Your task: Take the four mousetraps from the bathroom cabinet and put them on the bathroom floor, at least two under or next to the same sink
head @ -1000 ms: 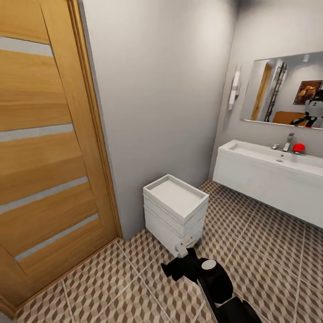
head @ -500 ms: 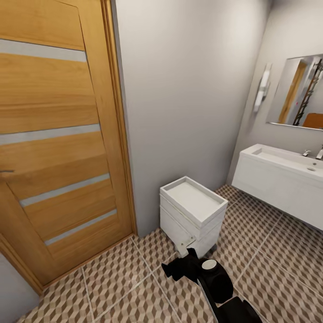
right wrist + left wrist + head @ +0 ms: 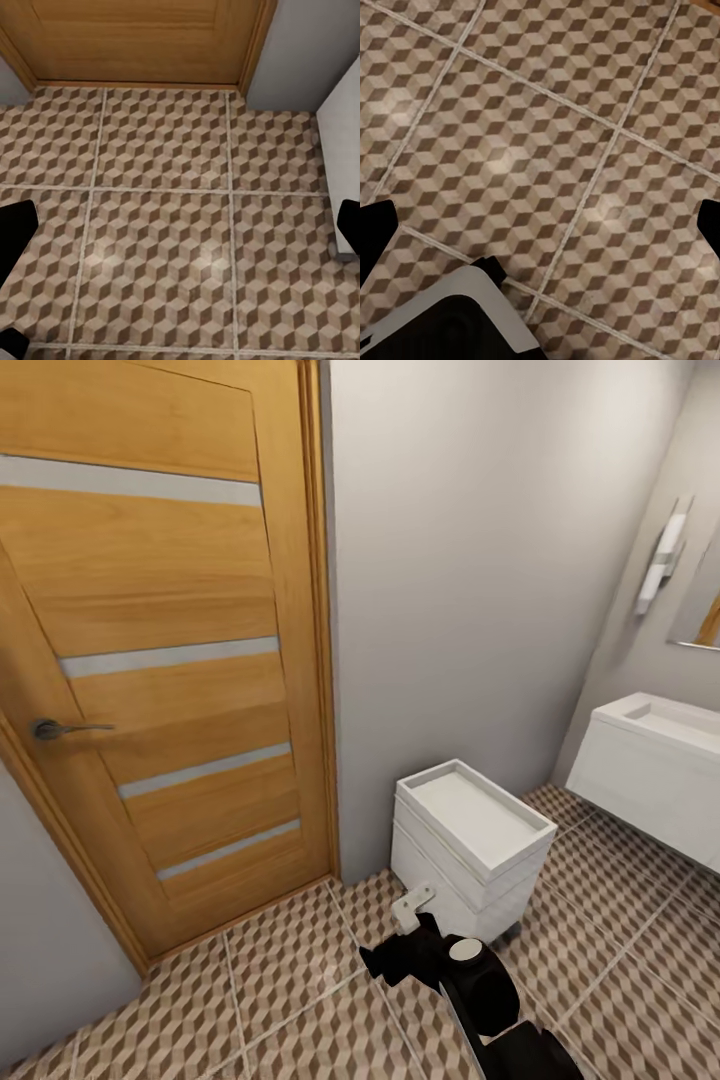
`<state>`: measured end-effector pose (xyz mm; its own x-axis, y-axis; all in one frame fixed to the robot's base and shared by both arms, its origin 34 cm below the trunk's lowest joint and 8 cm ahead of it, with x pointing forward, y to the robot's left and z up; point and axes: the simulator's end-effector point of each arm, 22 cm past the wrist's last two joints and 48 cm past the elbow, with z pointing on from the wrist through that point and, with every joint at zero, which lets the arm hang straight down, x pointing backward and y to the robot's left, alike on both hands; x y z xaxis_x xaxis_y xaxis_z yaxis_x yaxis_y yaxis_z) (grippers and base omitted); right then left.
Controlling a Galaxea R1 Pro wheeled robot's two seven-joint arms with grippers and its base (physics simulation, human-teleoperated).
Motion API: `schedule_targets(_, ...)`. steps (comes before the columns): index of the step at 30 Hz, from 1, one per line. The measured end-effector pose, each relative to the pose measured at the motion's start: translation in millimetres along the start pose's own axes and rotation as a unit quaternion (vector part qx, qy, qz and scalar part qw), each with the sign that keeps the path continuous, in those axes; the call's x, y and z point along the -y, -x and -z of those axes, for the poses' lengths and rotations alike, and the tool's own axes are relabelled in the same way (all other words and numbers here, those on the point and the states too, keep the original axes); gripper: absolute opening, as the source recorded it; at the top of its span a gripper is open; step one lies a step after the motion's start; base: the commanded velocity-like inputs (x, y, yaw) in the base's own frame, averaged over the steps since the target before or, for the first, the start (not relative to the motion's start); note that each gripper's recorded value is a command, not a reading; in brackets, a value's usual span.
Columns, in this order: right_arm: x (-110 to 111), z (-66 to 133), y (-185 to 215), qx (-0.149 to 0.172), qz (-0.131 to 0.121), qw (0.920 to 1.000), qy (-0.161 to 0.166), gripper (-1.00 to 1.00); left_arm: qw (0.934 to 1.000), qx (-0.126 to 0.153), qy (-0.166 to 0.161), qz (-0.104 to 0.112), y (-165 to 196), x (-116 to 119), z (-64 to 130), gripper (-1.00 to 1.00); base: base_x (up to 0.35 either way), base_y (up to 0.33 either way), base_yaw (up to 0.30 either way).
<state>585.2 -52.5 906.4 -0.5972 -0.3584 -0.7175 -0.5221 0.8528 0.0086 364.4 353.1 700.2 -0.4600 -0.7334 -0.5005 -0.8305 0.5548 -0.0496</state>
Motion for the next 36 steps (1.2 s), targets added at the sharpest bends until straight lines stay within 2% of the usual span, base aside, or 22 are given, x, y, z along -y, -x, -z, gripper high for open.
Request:
schedule_targets(9, -1.2, 7.1, 5.9, -0.002, 0.000, 1.0000, -0.001, 1.00, 0.9999, -0.005, 0.011, -0.010, 2.0, -11.4, 2.4, 1.00, 0.000, 0.000, 0.273)
schedule_targets(15, 0.4, 12.1, 9.3, -0.003, -0.002, 1.0000, -0.003, 1.00, 0.9997, -0.017, 0.014, -0.013, -0.9, -5.9, -1.1, 1.00, 0.000, 0.000, 0.276)
schedule_targets(27, 0.6, 21.8, 16.9, -0.003, -0.006, 1.0000, -0.003, 1.00, 0.9995, -0.023, 0.017, -0.015, 0.1, -6.6, 7.5, 1.00, 0.000, 0.000, 0.275)
schedule_targets(36, 0.6, 23.1, 14.2, -0.015, -0.007, 0.9999, -0.004, 1.00, 0.9993, -0.026, 0.020, -0.017, 1.2, -9.7, 15.1, 1.00, 0.000, 0.000, 0.262)
